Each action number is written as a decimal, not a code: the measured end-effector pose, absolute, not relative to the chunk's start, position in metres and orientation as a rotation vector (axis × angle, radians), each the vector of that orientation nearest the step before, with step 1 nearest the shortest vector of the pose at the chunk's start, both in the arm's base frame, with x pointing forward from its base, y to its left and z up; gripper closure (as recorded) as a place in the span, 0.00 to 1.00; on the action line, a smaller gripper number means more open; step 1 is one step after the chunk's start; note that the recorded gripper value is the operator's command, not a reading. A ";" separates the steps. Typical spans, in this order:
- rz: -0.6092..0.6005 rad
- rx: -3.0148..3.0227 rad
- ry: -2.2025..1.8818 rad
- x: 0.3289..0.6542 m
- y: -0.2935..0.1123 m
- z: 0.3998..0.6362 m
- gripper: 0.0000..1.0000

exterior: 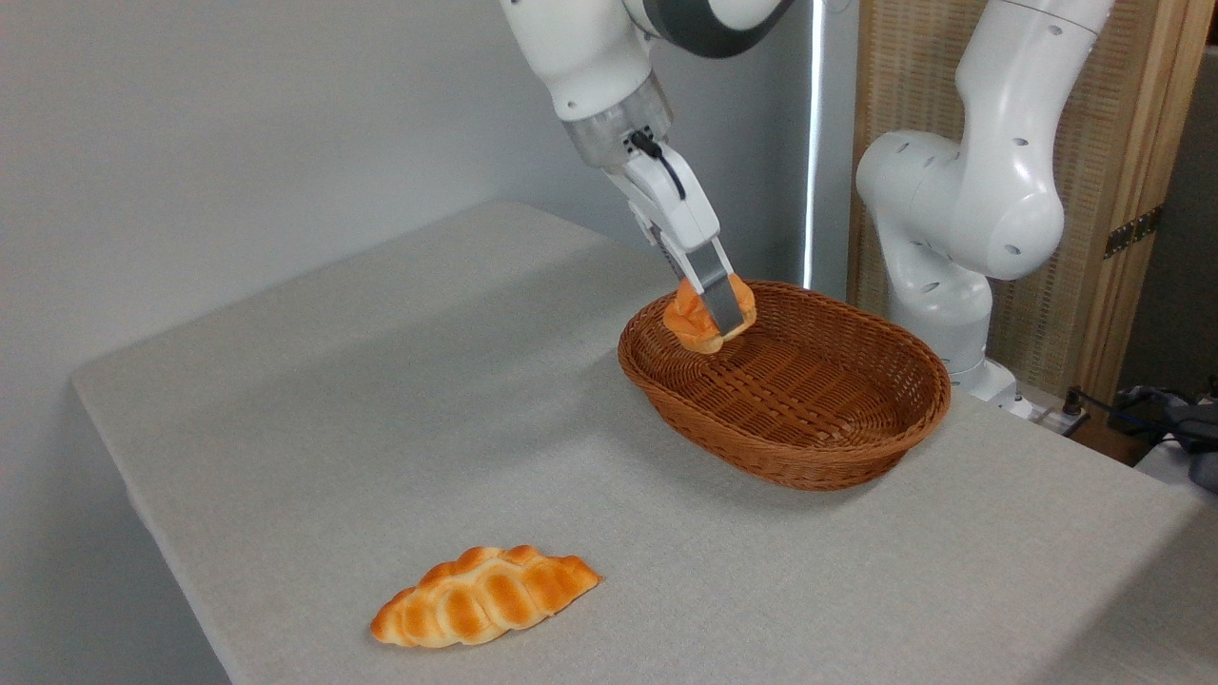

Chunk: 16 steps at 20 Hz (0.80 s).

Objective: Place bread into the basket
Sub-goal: 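Lift the bun and carry it over the wicker basket, then lower the bun into the basket and open the gripper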

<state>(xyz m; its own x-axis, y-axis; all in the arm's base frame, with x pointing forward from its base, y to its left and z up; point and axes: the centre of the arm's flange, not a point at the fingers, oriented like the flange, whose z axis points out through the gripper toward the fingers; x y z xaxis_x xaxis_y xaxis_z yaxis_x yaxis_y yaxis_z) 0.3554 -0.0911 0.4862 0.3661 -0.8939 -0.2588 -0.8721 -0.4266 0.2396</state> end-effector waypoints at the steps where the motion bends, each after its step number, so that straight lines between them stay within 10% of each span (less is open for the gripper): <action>1: -0.563 2.525 -1.663 0.353 -0.092 0.480 0.33; 6: -0.694 2.436 -1.714 0.341 -0.108 0.444 0.11; 16: -0.723 2.409 -1.742 0.346 -0.119 0.425 0.00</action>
